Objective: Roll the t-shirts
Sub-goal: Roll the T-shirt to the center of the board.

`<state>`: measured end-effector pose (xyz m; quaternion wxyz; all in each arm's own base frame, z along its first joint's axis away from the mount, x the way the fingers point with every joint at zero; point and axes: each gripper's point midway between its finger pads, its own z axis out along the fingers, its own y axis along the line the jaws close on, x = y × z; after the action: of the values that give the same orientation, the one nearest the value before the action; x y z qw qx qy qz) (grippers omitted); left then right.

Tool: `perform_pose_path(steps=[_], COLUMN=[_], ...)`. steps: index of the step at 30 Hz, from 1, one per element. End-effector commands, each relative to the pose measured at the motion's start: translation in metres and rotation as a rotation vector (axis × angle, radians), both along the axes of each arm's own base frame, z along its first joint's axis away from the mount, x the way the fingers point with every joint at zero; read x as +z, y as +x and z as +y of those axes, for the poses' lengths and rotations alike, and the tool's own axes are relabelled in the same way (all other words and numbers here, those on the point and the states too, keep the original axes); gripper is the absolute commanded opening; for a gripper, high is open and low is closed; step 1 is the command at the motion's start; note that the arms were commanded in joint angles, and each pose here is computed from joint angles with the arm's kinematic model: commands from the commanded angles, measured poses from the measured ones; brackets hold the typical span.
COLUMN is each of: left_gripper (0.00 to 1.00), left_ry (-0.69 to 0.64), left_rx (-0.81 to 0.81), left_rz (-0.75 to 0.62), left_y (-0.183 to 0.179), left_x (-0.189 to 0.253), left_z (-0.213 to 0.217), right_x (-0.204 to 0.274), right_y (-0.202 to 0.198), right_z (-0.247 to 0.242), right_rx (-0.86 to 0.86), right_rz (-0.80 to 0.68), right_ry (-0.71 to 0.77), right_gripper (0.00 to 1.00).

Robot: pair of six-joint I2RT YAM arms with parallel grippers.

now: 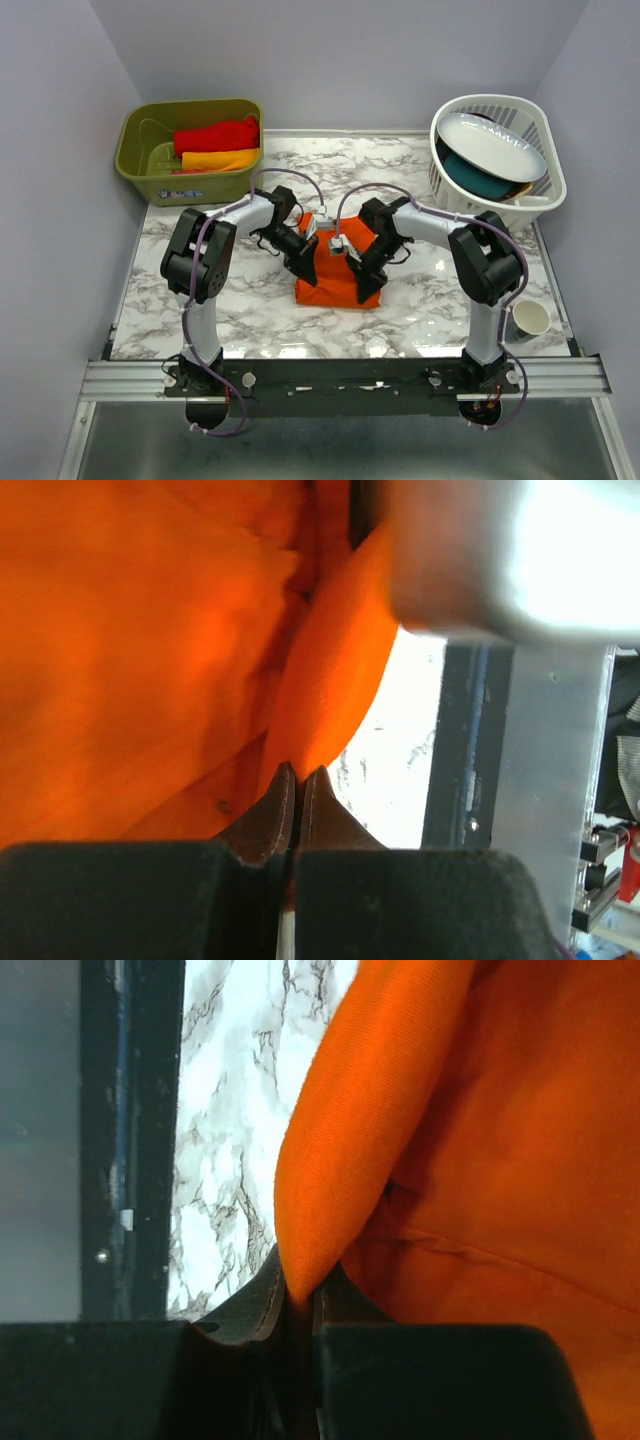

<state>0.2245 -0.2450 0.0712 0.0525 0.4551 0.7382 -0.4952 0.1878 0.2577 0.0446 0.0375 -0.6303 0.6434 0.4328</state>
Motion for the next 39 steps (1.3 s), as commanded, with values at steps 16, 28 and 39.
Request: perform_pose_path(steps=[16,28,39], left_gripper=[0.65,0.72,0.69], left_ry=[0.036,0.054,0.058], left_rx=[0.09,-0.037,-0.239], left_rz=[-0.843,-1.243,-1.289], left_y=[0.042,-0.012,-0.03], left_x=[0.058,0.008,-0.022], left_z=[0.014,0.002,-0.004], right_x=[-0.042,-0.056,-0.062], right_y=[0.019,0.023,0.022], right_z=[-0.025,-0.023,-0.022], right_rx=[-0.221,-0.267,-0.278], right_rz=[0.531,0.623,0.631], right_ry=[-0.351,-0.456,-0.504], right_gripper=[0.08,0.08,0.09])
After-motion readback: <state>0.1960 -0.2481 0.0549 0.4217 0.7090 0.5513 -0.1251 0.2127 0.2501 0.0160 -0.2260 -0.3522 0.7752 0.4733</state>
